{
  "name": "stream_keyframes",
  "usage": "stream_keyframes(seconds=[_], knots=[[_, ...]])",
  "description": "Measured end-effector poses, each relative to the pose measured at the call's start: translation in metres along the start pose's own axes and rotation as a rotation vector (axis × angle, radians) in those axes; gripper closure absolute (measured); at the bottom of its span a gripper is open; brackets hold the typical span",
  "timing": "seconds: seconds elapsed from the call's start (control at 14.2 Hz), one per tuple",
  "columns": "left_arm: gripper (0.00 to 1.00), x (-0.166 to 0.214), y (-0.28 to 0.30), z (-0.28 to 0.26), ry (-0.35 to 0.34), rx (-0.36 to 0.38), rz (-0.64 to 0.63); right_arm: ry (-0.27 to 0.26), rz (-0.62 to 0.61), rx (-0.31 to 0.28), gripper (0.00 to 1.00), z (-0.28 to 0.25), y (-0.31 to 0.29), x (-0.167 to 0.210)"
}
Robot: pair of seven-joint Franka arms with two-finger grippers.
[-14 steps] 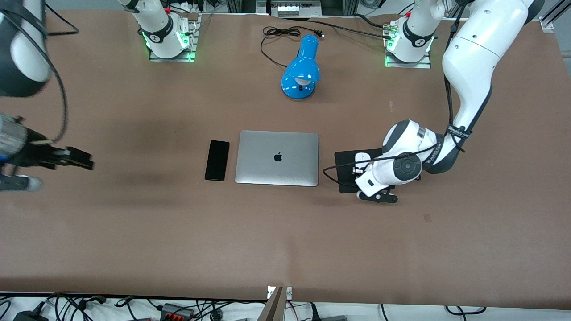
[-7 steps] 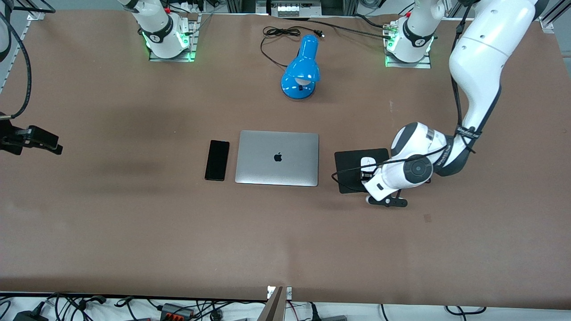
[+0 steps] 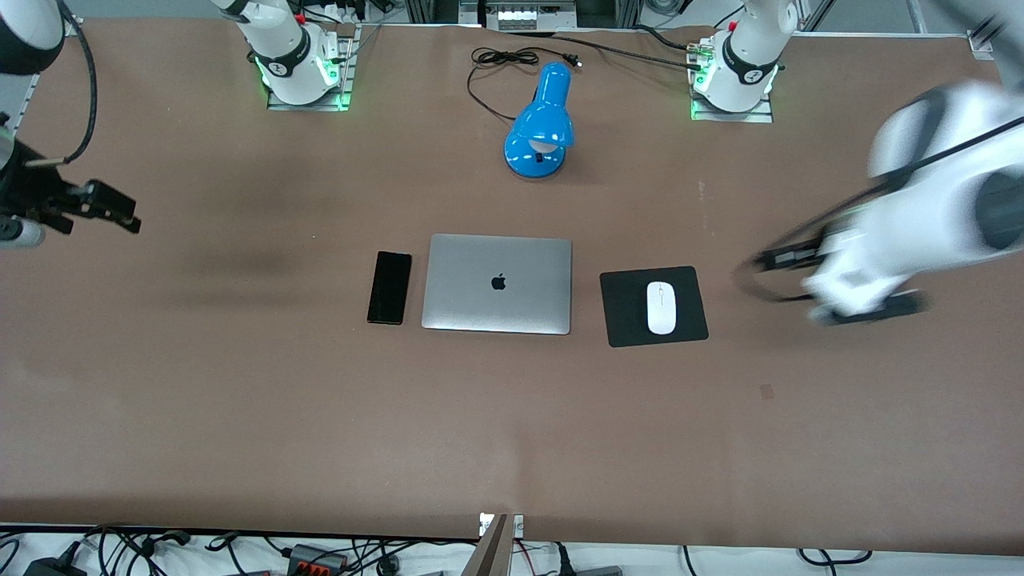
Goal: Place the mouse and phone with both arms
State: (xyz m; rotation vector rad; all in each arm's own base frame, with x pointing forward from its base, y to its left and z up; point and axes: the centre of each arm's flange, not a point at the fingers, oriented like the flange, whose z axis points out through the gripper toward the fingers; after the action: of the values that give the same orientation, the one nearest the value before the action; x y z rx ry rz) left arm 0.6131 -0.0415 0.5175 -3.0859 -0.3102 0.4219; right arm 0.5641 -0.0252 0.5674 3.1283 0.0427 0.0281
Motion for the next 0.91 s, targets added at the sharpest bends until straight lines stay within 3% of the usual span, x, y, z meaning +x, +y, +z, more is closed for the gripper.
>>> stream_keyframes(seconds=[0.21, 0.56, 0.7, 0.91], knots=[[0.0, -0.015, -0.064, -0.039, -0.03, -0.022, 0.038, -0.001, 0.003, 0.0, 0.0, -0.001, 0.001, -0.009], [0.0, -0.051, -0.003, -0.045, 0.005, 0.078, 0.093, 0.001, 0.011, 0.0, 0.0, -0.001, 0.005, -0.009], [0.0, -0.072, 0.01, -0.037, 0.07, 0.087, 0.115, 0.002, 0.011, 0.0, 0.0, -0.001, 0.005, -0.009], [0.0, -0.081, -0.014, -0.032, 0.108, 0.067, 0.089, 0.004, 0.011, 0.0, 0.0, -0.002, 0.005, -0.009]])
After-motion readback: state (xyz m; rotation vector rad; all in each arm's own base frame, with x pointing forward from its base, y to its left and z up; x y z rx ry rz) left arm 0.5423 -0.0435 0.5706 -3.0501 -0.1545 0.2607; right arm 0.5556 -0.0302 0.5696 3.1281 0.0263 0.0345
